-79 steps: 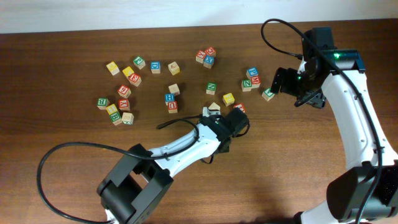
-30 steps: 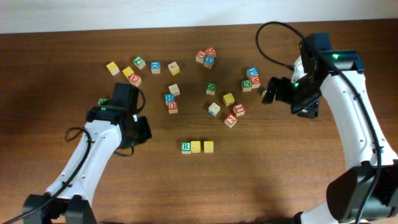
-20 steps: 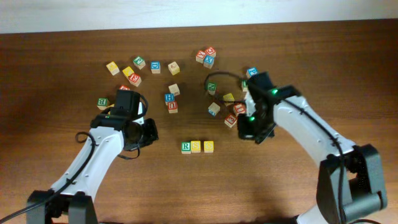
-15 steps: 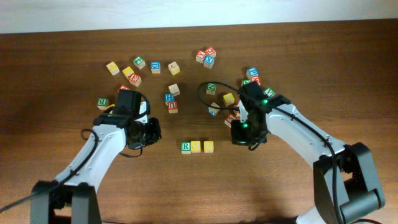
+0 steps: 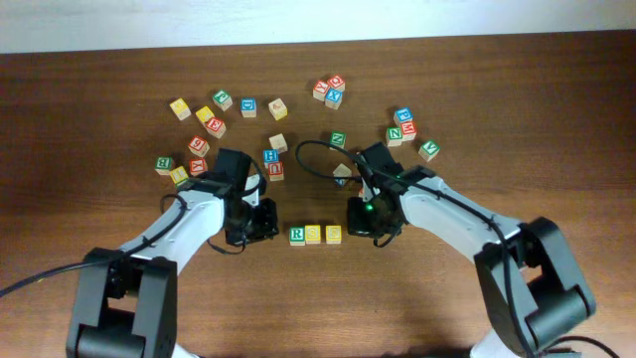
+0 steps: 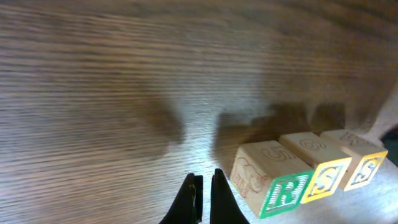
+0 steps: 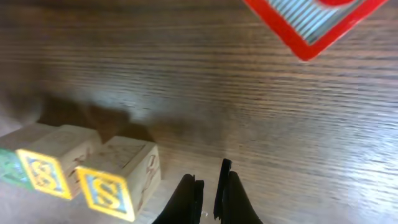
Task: Spell out RSS
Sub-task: 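Bring both grippers to the row ends and squeeze the blocks together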
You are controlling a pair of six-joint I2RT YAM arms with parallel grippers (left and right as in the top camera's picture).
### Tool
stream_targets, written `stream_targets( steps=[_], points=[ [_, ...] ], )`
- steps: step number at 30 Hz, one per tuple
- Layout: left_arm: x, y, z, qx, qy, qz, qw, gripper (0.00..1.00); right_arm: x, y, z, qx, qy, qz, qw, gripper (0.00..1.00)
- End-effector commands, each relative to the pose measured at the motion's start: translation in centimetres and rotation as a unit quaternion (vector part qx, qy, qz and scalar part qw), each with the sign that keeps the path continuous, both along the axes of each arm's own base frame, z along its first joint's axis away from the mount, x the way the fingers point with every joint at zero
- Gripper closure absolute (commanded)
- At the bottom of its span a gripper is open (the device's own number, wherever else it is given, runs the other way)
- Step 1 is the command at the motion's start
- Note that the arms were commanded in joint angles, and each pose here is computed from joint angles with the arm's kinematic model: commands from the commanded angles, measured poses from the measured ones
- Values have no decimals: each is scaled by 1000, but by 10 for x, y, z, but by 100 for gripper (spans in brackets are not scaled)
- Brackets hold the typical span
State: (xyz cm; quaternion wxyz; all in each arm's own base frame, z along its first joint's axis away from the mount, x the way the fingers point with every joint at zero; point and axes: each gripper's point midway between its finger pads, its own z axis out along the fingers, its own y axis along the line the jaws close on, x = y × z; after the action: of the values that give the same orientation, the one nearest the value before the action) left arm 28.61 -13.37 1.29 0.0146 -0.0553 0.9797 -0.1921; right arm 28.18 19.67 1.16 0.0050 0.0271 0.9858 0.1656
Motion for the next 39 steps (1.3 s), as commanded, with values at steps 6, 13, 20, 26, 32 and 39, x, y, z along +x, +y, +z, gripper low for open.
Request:
stream_targets(
  steps=[6,13,20,26,32,39],
  points=[
    [-8,0,-14,4,21,-9,1000,100,-13,23,-13,23,22,20,999,96],
    [-8,-3,-13,-4,22,-9,1000,100,-18,29,-21,19,29,26,999,96],
    [-13,-10,-14,-3,22,-23,999,100,-16,30,-21,23,27,26,999,96],
    [-11,-19,-13,-6,15,-23,1000,100,-14,32,-21,25,22,26,999,95],
    [-10,-20,-13,-7,14,-25,1000,100,-12,33,-21,27,18,27,999,96],
    [-13,-28,-13,-8,13,-36,999,100,-15,46,-19,39,1,65,997,96]
  ],
)
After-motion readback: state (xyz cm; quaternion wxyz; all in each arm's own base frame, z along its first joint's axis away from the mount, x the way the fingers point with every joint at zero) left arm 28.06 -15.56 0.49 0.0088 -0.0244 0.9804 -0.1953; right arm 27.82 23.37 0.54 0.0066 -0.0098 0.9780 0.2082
